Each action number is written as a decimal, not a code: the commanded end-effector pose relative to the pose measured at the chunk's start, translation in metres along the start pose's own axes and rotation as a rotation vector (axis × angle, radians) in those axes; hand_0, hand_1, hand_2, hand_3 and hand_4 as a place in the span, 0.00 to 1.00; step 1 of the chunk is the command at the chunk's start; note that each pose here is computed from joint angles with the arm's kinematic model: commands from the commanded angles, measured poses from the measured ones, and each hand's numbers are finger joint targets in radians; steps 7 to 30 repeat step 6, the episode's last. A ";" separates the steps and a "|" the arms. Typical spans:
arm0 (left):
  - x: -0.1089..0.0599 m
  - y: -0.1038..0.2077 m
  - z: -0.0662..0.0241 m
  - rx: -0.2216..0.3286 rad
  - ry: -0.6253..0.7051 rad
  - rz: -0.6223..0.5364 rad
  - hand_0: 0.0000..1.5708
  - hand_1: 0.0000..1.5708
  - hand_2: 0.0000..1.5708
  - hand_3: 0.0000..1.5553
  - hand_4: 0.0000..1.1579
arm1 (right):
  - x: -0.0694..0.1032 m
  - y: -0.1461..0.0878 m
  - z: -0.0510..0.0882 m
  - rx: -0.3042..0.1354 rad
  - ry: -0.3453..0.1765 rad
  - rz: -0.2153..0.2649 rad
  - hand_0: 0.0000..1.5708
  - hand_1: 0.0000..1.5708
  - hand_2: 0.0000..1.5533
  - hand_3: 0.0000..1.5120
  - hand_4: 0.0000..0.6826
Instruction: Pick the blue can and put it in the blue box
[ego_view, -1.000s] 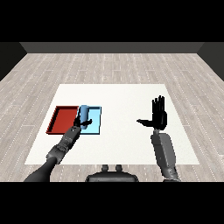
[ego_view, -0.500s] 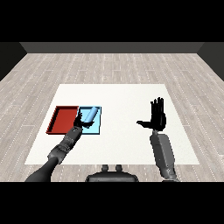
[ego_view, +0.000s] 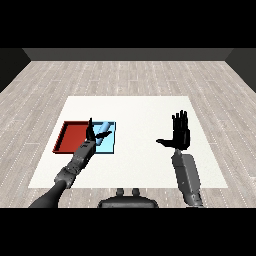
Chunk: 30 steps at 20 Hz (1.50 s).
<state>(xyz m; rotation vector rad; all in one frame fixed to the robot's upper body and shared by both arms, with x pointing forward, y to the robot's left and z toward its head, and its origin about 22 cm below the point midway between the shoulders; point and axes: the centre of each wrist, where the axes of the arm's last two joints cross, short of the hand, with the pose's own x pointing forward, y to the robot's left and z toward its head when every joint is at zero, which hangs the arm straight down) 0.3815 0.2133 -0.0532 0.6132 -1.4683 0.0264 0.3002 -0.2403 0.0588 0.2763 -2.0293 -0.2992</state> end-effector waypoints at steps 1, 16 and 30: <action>0.022 -0.015 0.0057 -0.081 -0.247 0.222 0.00 0.00 0.00 0.00 0.00 | -0.008 0.001 0.006 0.010 0.020 0.020 0.00 0.00 0.00 0.00 0.00; 0.043 -0.003 0.0034 -0.201 -0.458 0.401 0.00 0.00 0.00 0.00 0.00 | -0.017 -0.009 0.036 0.020 0.075 0.041 0.00 0.00 0.00 0.00 0.00; 0.043 -0.003 0.0034 -0.201 -0.458 0.401 0.00 0.00 0.00 0.00 0.00 | -0.017 -0.009 0.036 0.020 0.075 0.041 0.00 0.00 0.00 0.00 0.00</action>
